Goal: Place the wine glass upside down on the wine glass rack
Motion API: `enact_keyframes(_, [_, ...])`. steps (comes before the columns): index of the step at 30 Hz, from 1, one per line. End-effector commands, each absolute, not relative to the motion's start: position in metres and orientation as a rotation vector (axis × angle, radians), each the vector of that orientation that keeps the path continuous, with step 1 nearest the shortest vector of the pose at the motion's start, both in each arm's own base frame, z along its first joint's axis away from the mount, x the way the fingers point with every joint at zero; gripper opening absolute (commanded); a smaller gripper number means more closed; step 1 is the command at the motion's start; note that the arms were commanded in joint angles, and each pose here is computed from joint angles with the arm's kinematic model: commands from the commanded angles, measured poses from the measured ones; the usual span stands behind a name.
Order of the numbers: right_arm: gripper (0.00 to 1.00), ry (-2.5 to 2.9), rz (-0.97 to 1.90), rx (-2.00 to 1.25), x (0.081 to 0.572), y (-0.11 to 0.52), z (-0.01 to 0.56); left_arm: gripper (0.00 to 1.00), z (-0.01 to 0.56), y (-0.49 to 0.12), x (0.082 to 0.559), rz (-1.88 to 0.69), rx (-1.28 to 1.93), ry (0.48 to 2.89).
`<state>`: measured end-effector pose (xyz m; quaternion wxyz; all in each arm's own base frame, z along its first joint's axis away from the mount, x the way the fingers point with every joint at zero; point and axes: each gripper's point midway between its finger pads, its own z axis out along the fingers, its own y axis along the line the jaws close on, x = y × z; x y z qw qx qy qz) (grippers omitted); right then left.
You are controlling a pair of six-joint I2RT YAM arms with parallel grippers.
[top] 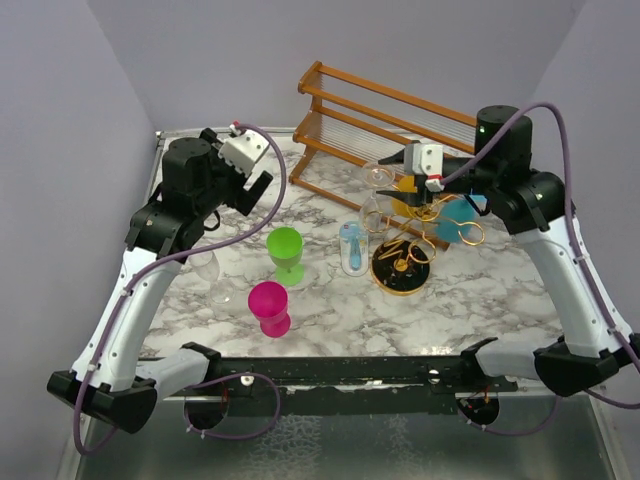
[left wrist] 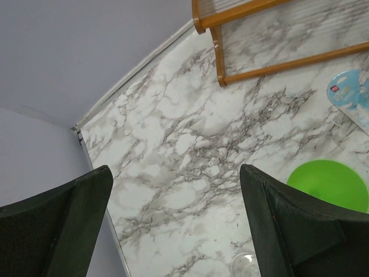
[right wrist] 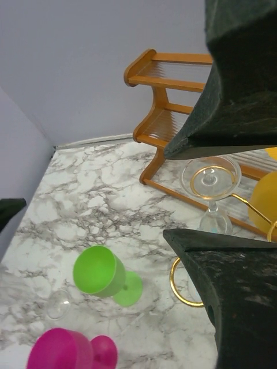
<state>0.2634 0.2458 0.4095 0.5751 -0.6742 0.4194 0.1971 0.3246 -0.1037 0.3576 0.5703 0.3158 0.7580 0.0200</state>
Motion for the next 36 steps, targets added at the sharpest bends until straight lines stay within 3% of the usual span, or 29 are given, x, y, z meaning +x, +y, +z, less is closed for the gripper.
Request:
enact_keyframes(1, [0.53,1.036,0.521,-1.388,0.242,0.238,0.450,0.95,0.347,-0.084,0.308,0.058,0.730,1.834])
enact_keyframes(9, [0.70,1.103,0.397,-1.286,0.246,0.214,0.452,0.95,0.328,-0.047,0.287,0.069,0.647,1.949])
enact_keyframes(16, [0.71,1.191,0.353,-1.162,0.254,0.194,0.444,0.94,0.306,-0.019,0.280,0.096,0.558,2.047])
enact_keyframes(27, [0.70,1.227,0.276,-1.106,0.256,0.166,0.446,0.85,0.262,-0.080,0.300,-0.316,0.629,2.118])
enact_keyframes(36, [0.69,1.248,0.243,-1.080,0.263,0.157,0.440,0.79,0.232,-0.144,0.307,-0.436,0.855,2.159])
